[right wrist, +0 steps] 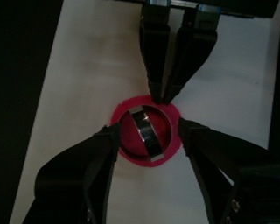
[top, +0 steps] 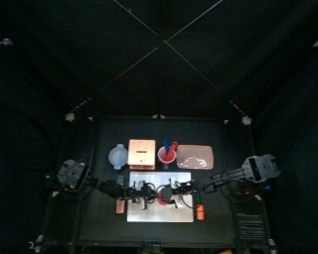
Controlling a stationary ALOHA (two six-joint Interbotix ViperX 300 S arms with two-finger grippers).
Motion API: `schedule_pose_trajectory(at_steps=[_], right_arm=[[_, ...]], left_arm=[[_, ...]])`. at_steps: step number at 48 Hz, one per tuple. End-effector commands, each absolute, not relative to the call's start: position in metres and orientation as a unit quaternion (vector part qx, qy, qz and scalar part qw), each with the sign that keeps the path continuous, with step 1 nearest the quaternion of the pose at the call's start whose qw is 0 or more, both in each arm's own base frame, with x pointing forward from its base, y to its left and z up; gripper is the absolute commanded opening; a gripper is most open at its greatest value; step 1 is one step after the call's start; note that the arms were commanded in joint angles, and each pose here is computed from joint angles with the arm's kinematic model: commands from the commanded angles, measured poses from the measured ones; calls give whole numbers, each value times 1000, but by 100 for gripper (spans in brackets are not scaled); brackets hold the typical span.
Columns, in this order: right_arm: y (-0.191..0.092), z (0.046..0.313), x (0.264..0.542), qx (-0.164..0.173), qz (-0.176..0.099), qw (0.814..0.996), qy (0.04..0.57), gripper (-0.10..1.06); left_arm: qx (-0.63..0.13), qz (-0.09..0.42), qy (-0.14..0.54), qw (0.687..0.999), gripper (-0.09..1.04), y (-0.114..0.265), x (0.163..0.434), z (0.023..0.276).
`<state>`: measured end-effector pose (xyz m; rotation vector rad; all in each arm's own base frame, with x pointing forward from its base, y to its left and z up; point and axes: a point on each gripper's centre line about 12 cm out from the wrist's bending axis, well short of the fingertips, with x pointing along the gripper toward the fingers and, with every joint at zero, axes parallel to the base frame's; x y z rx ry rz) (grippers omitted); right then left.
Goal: Get the cutter from the drawer then cut the dough then place the extra dough in the bowl
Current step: Cut the dough
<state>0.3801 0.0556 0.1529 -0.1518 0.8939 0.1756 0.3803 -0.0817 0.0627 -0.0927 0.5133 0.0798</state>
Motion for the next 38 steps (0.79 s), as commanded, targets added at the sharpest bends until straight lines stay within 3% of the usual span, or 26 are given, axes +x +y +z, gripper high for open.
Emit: schedule_pose_trajectory(at_steps=[1,28,38], right_arm=[[57,164,387,-74,85,898,425,87],[58,155,392,-77,86,889,443,86],[58,155,392,-80,87,888,445,73]], left_arm=[[-53,43,235,970,58,-83,389,72],[-67,65,254,963,58,-79,388,58],[-70,73,259,961,57,-77,387,54]])
